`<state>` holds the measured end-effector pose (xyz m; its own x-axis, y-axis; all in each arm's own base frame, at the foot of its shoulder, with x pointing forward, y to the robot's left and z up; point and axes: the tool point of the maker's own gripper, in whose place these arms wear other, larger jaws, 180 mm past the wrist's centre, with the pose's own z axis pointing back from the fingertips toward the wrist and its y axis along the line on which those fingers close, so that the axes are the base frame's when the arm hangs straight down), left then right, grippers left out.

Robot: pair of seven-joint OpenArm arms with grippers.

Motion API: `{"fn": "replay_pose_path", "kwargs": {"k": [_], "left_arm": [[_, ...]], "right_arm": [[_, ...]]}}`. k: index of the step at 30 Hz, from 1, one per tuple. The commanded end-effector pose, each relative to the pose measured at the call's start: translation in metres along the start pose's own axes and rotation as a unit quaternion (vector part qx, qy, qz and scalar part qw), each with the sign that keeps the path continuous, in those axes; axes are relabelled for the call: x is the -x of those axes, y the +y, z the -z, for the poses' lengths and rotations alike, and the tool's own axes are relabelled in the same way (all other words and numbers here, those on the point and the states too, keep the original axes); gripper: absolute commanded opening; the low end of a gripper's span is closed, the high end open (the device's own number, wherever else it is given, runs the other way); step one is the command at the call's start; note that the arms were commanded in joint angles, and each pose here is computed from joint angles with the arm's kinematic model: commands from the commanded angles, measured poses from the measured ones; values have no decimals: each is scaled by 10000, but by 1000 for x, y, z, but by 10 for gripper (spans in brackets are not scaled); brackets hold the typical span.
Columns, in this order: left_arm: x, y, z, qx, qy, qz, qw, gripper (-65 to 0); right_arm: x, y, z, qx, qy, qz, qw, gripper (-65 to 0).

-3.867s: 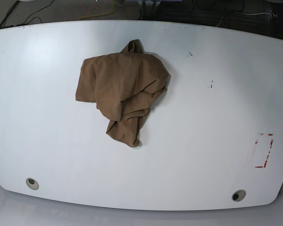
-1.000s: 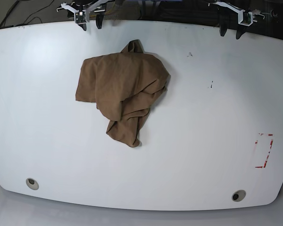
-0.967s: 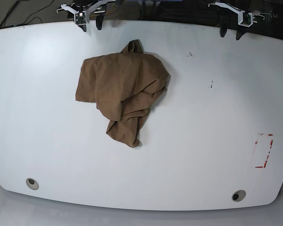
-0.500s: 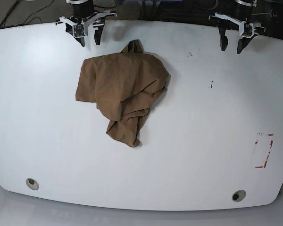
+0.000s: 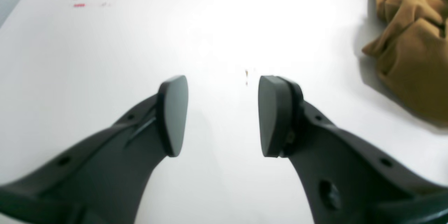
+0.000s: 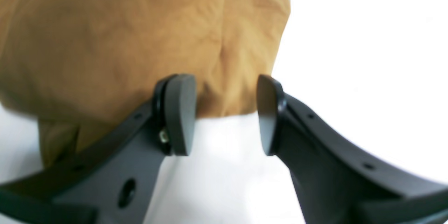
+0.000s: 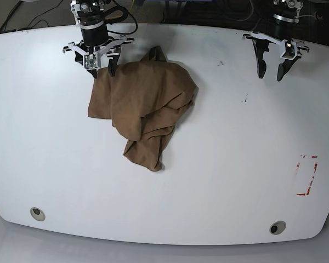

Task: Layout the t-shirt on the table in an organized manner, then fold the t-shirt properly
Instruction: 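Lower both grippers toward the crumpled brown t-shirt, then grasp the edge of the brown t-shirt with the right gripper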

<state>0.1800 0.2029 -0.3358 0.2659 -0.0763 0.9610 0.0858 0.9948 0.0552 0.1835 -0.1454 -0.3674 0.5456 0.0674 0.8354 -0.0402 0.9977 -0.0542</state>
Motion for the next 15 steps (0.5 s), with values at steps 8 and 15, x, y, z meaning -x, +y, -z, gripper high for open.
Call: {"fn": "replay_pose_path", "kwargs": {"k": [8,15], "left_arm": [[-24,1,9,3,-453,-2,9990,-357],[-30,4,8,-63,-606,-363,9975,-357]], "right_arm": [[-45,-20,21,225,-539,321,9978,-379],[-57,-46,31,288,-480,1006,9934,-379]]}}
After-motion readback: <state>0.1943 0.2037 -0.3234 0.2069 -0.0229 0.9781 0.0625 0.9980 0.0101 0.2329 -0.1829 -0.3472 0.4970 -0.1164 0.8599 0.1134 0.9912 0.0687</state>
